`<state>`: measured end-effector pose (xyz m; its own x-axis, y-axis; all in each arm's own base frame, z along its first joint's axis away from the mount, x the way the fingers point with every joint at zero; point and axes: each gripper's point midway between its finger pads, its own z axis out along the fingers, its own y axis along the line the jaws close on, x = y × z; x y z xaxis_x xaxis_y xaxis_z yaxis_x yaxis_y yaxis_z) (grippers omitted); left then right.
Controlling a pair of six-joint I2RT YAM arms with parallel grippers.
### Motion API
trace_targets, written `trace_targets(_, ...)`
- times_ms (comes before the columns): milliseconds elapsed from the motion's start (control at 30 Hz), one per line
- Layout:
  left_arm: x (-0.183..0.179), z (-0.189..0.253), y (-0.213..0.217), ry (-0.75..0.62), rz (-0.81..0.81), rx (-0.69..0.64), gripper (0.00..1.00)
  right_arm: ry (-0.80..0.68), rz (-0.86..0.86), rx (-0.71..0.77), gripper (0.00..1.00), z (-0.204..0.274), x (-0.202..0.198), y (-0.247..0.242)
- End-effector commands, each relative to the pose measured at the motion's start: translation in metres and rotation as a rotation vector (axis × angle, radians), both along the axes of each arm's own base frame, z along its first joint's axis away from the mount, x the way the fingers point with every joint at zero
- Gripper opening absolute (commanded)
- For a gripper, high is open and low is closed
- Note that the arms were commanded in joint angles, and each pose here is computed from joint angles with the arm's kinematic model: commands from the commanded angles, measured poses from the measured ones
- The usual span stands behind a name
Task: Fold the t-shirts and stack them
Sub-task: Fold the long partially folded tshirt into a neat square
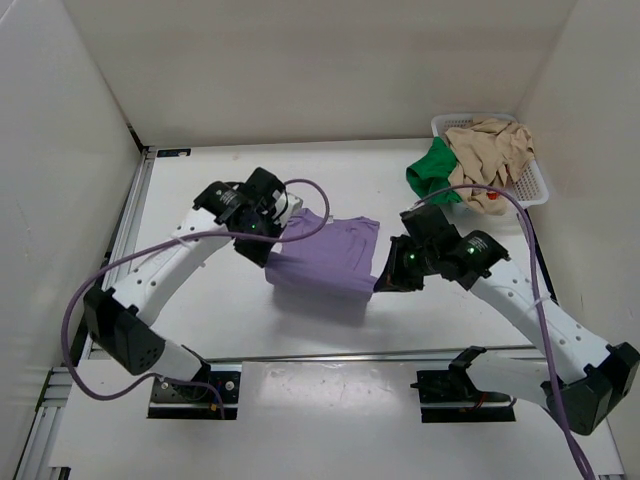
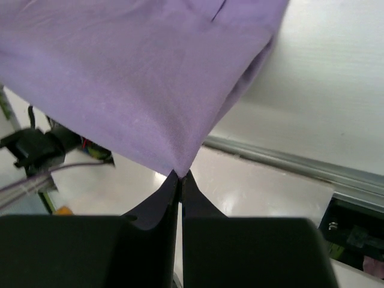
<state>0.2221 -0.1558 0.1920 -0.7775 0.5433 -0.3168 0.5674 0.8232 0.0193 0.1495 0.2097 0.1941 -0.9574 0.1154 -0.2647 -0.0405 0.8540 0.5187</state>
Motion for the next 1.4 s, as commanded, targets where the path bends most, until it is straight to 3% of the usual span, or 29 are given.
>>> trace_targets(0,0.018,0.011,0.027,-0.001,0.078,0.08,0.1,-0.016,-0.065,-0.13,0.0,-0.007,0.02,-0.027)
trace_targets(333,0.11,0.004,0.019,-0.083,0.2,0.018,0.1,-0.046,-0.132,-0.156,0.0,-0.016,0.11,-0.029)
trace_targets(500,0.147,-0.006,0.0,-0.114,0.198,-0.009,0.1,0.02,-0.146,-0.153,0.0,-0.038,0.138,-0.032)
trace_targets(667,0.172,-0.024,-0.013,-0.133,0.195,-0.031,0.1,0.067,-0.186,-0.177,0.0,-0.061,0.163,-0.042)
trace_targets(1067,0.225,-0.072,0.003,-0.126,0.272,0.023,0.1,0.145,-0.255,-0.18,0.0,-0.101,0.231,-0.046)
trace_targets(1167,0.233,-0.071,0.0,-0.145,0.273,0.013,0.23,0.163,-0.285,-0.169,0.19,-0.11,0.25,-0.049)
trace_targets(1200,0.236,-0.077,0.002,-0.148,0.279,0.028,0.33,0.166,-0.295,-0.168,0.19,-0.112,0.255,-0.053)
trace_targets(1233,0.241,-0.082,0.004,-0.158,0.286,0.043,0.56,0.164,-0.33,-0.2,0.19,-0.119,0.262,-0.061)
trace_targets(1267,0.246,-0.086,0.006,-0.174,0.296,0.061,0.65,0.128,-0.35,-0.203,0.23,-0.114,0.275,-0.062)
trace_targets(1333,0.267,-0.083,0.024,-0.236,0.349,0.106,0.67,0.064,-0.34,-0.189,0.39,-0.108,0.292,-0.063)
trace_targets(1367,0.273,-0.081,0.03,-0.252,0.367,0.119,0.67,0.037,-0.321,-0.165,0.41,-0.1,0.299,-0.059)
